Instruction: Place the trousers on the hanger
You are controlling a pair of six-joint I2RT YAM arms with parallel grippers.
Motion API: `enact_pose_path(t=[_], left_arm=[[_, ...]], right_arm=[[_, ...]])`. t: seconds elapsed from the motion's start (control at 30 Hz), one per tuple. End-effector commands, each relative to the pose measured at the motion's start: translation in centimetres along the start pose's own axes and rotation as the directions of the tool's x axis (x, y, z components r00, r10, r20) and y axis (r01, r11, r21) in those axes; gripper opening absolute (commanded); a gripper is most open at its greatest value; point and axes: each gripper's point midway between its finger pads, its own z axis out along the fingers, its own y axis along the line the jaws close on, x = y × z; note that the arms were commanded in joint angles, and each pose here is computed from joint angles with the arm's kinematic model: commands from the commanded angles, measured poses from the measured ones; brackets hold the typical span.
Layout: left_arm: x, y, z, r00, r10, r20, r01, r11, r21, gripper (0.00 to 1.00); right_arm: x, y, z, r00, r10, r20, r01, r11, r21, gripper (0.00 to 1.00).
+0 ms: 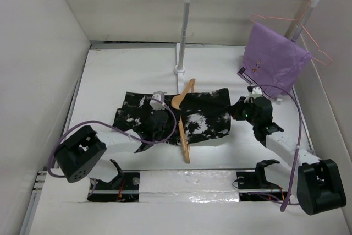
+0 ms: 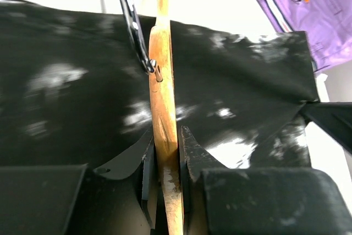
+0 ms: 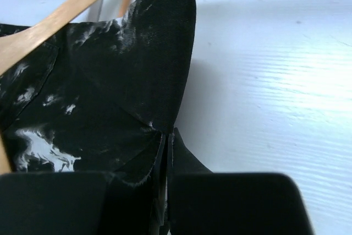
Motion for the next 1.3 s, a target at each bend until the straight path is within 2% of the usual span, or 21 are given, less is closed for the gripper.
enact_pose_path(t=[0.0, 0.5, 0.6, 0.77, 0.87, 0.9, 0.93, 0.97, 1.0, 1.07, 1.13, 1.2, 1.23, 1.27], left_arm=[[0.1, 4.3, -1.4, 0.986, 0.166, -0.020, -0.167, 0.977, -0.133, 0.00], [-2.4, 5.0, -2.5, 0.983, 0.179, 0.027, -0.169, 0.961, -0.219, 0.00], [-2.6, 4.9, -2.2, 0.983, 0.179, 0.039, -0.165, 0.959, -0.229, 0.00], [-2.2, 0.1, -2.0, 0.989, 0.141, 0.033, -0.137, 0.986, -0.093, 0.00], [-2.1, -2.1, -2.4, 0.994, 0.107, 0.023, -0.106, 0.994, -0.037, 0.00], [-1.9, -2.7, -2.6, 0.995, 0.099, 0.014, -0.099, 0.995, -0.017, 0.00], [-2.1, -3.5, -3.0, 0.997, 0.078, 0.017, -0.078, 0.997, 0.006, 0.00], [-2.2, -3.9, -3.3, 0.997, 0.072, 0.020, -0.072, 0.997, 0.015, 0.00], [-2.3, -4.2, -3.6, 0.998, 0.064, 0.024, -0.064, 0.998, 0.025, 0.00], [-3.4, -4.8, -4.2, 0.998, 0.029, 0.052, -0.031, 0.999, 0.044, 0.00], [-4.6, -5.5, -4.9, 0.997, 0.011, 0.076, -0.016, 0.998, 0.067, 0.00], [-5.4, -6.1, -5.3, 0.996, -0.004, 0.090, -0.004, 0.996, 0.088, 0.00], [-6.0, -6.5, -5.7, 0.994, -0.018, 0.103, 0.007, 0.994, 0.108, 0.00], [-6.2, -7.1, -6.0, 0.994, -0.027, 0.107, 0.013, 0.991, 0.130, 0.00]], right_arm=[[-3.0, -0.7, -0.6, 0.995, -0.012, 0.098, 0.011, 1.000, 0.008, 0.00], [-4.9, -4.6, -2.1, 0.990, 0.008, 0.141, -0.023, 0.995, 0.101, 0.00], [-4.9, -3.9, -2.0, 0.990, 0.003, 0.141, -0.012, 0.998, 0.062, 0.00], [-2.8, -4.6, -1.4, 0.996, 0.020, 0.091, -0.026, 0.997, 0.067, 0.00], [-2.7, -4.3, -1.4, 0.997, 0.010, 0.079, -0.014, 0.999, 0.052, 0.24], [-2.9, -3.9, -1.4, 0.997, -0.001, 0.083, -0.003, 0.999, 0.048, 0.36], [-3.1, -3.7, -1.5, 0.996, -0.011, 0.086, 0.006, 0.999, 0.050, 0.68], [-3.3, -2.8, -1.7, 0.995, -0.030, 0.091, 0.027, 0.999, 0.034, 0.90], [-4.4, -2.3, -1.8, 0.992, -0.061, 0.109, 0.056, 0.997, 0.045, 1.00], [-4.6, -1.1, -2.2, 0.992, -0.088, 0.090, 0.085, 0.996, 0.042, 1.00], [-5.5, 2.1, -2.9, 0.981, -0.139, 0.133, 0.143, 0.990, -0.020, 1.00], [-5.0, 6.4, -3.4, 0.978, -0.155, 0.138, 0.175, 0.974, -0.146, 1.00], [-4.9, 8.2, -3.6, 0.976, -0.158, 0.148, 0.187, 0.961, -0.206, 0.87], [-4.4, 9.9, -3.8, 0.976, -0.159, 0.145, 0.193, 0.947, -0.258, 0.68]])
